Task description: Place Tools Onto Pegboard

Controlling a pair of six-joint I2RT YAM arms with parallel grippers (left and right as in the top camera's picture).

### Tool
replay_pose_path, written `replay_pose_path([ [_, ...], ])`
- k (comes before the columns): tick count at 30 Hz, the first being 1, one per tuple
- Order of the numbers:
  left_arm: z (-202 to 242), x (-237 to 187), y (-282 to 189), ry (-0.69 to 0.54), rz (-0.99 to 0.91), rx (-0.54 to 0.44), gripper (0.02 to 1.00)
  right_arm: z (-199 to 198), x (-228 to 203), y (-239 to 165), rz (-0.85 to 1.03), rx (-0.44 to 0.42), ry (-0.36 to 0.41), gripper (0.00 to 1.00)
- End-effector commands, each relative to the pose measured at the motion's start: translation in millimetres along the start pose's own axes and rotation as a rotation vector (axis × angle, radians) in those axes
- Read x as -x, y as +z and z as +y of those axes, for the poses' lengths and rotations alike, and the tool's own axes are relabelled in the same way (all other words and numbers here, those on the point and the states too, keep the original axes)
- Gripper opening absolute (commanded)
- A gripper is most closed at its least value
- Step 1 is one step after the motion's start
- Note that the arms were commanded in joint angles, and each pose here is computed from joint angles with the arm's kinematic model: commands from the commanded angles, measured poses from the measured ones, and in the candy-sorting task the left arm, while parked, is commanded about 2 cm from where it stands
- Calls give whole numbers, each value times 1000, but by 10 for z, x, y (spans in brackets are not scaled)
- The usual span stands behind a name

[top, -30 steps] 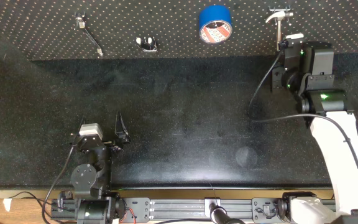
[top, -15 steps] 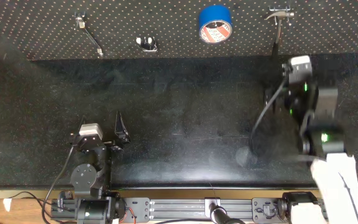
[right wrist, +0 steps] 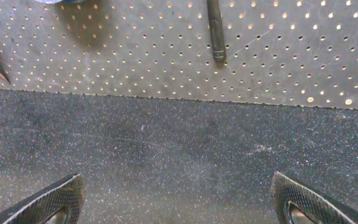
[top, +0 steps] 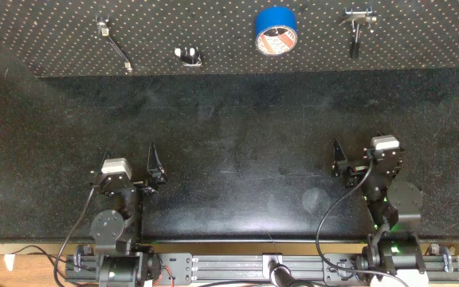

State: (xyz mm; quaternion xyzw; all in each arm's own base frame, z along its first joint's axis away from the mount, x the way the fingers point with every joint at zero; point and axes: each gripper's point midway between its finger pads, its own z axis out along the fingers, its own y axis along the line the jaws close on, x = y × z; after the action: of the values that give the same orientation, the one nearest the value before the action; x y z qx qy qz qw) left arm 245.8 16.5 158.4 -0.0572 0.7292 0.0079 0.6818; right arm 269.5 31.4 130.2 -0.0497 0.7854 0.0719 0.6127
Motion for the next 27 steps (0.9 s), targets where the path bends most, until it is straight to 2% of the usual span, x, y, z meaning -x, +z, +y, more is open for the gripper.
replay_pose_path([
  [1, -24, -15, -3, 3, 3, -13, 996, 51, 42, -63, -56, 22, 16, 974],
  [12, -24, -15, -3, 3, 3, -13, 996, 135, -10, -220, -71, 46, 23, 976],
  [15, -24, -15, -3, 3, 3, -13, 996, 147, 144, -280, -143, 49, 6, 976],
  [21, -24, -15, -3, 3, 3, -13, 998, 122, 224, -317, -182, 31, -30, 976],
  [27, -24, -15, -3, 3, 3, -13, 996, 61, 227, -319, -183, 7, -28, 976],
])
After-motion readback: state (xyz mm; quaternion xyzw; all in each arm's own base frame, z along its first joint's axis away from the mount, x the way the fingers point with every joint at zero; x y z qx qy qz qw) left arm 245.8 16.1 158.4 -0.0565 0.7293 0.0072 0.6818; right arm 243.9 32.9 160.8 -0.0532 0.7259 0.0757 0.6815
